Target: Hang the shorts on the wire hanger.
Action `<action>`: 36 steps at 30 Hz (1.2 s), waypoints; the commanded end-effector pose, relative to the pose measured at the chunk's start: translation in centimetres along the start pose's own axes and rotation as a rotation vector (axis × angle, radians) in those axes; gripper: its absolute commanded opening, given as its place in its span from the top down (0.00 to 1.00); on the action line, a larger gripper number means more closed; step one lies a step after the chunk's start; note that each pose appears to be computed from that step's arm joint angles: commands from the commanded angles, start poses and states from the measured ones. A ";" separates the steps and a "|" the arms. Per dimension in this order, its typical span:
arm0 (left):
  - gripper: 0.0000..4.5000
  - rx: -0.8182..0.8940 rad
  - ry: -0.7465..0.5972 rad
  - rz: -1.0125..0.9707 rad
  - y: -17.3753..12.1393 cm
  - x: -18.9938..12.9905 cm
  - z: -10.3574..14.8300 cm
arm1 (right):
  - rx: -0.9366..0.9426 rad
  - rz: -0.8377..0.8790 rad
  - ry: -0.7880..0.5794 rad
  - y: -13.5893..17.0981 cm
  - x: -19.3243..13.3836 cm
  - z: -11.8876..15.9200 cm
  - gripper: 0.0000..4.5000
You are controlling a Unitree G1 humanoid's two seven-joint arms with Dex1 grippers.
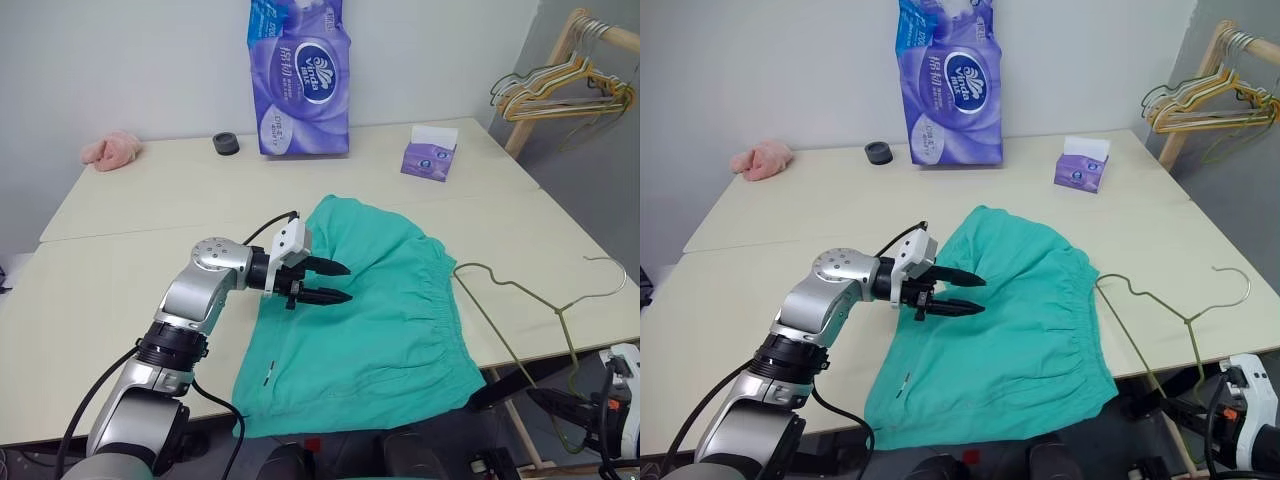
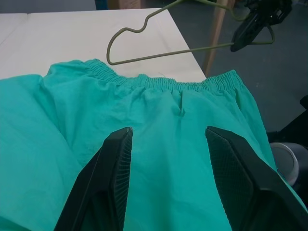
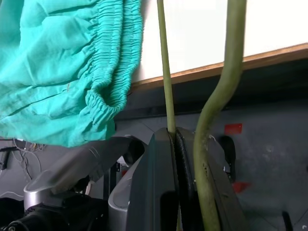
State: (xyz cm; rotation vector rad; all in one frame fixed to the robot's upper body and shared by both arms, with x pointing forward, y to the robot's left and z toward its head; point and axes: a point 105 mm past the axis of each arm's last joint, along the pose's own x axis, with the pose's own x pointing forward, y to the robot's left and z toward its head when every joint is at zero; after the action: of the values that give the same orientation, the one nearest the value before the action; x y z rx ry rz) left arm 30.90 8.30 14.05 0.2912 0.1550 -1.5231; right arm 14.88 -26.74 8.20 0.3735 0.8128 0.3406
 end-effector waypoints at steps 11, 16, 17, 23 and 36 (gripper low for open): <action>0.43 0.039 0.003 0.000 0.2 0.0 0.3 | -0.040 0.105 0.041 1.7 1.7 0.1 1.00; 0.43 0.040 0.002 0.006 0.3 0.0 0.3 | -0.055 0.133 0.059 2.1 2.7 0.5 1.00; 0.43 0.039 0.001 0.010 0.4 0.0 0.3 | -0.062 0.147 0.057 2.3 2.9 0.8 1.00; 0.43 0.036 -0.008 0.050 1.0 -0.3 0.3 | -0.070 0.178 0.042 2.3 4.2 2.5 1.00; 0.43 0.048 -0.041 0.155 3.4 -1.2 1.7 | -0.138 0.199 -0.064 2.9 6.7 7.5 1.00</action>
State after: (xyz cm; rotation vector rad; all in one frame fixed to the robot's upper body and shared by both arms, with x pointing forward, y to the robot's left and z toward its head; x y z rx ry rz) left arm 33.64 8.98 14.50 0.2877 0.1336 -1.3997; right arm 23.46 -22.16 8.33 0.3927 0.7618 0.5751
